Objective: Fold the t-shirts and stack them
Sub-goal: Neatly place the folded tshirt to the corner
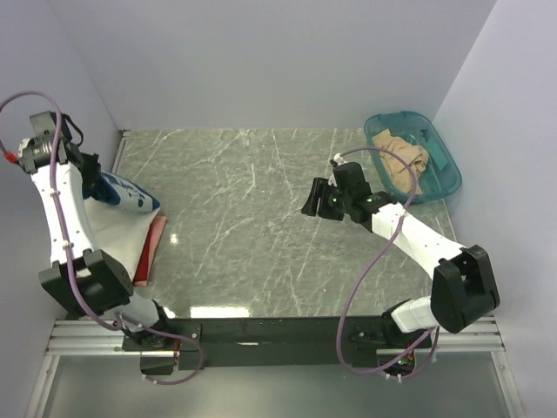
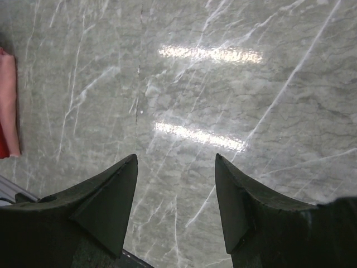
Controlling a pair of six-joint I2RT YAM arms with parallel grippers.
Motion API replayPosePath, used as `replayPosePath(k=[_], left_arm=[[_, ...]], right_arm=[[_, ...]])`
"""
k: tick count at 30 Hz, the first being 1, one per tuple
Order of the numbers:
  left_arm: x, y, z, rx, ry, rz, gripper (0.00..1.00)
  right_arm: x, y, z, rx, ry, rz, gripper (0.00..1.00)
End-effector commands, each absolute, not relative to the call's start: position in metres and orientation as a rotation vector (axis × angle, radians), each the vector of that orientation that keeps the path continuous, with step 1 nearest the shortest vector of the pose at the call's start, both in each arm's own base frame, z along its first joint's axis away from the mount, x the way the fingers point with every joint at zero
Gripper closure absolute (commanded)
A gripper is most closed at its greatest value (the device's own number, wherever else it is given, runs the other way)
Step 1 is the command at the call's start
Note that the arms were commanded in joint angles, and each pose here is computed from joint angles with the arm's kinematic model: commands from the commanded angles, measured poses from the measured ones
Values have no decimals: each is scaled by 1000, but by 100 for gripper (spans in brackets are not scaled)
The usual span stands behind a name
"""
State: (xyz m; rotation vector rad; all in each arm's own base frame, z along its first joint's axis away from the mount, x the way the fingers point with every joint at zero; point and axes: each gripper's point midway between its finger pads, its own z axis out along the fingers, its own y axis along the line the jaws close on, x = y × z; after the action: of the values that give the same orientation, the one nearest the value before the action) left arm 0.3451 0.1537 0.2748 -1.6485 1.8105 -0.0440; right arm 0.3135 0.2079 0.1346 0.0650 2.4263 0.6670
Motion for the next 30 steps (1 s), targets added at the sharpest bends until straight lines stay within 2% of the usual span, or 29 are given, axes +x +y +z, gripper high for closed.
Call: replayPosePath(k=[1,5,7,8,9,10,11,12,13,14,25,30], left_arm=[[321,162,288,-1616,1719,-16,100],[277,165,270,-1651,1680,62,100],[250,174,241,-1719,1680,128,99],[235,174,243,-1726,1643,140,98],[215,179,222,-1776,1653,183,92],[210,179,219,-1771,1643,169,82],[202,174,223,-1742,1616,160,48],[194,169,208,-1745,1642,169,31],[195,167,209,-1712,1631,149,7],[192,163,214,-1677,1616,141,1],[232,136,253,-1416,1677,-121,1],[273,91,258,-1258,1768,-223,1]], right_arm=[[306,213,141,24,2400,664,36],[296,223,137,-21,2420,652,36],[288,232,135,-59,2428,659,36],[284,234,132,-68,2439,656,36],[280,237,130,-85,2445,657,36],[275,242,128,-106,2448,662,36],[272,242,124,-114,2454,653,36],[269,242,122,-118,2458,648,36],[268,244,121,-119,2456,650,36],[265,243,118,-118,2463,650,36],[266,244,141,-103,2398,666,33],[265,242,158,-97,2355,687,31]])
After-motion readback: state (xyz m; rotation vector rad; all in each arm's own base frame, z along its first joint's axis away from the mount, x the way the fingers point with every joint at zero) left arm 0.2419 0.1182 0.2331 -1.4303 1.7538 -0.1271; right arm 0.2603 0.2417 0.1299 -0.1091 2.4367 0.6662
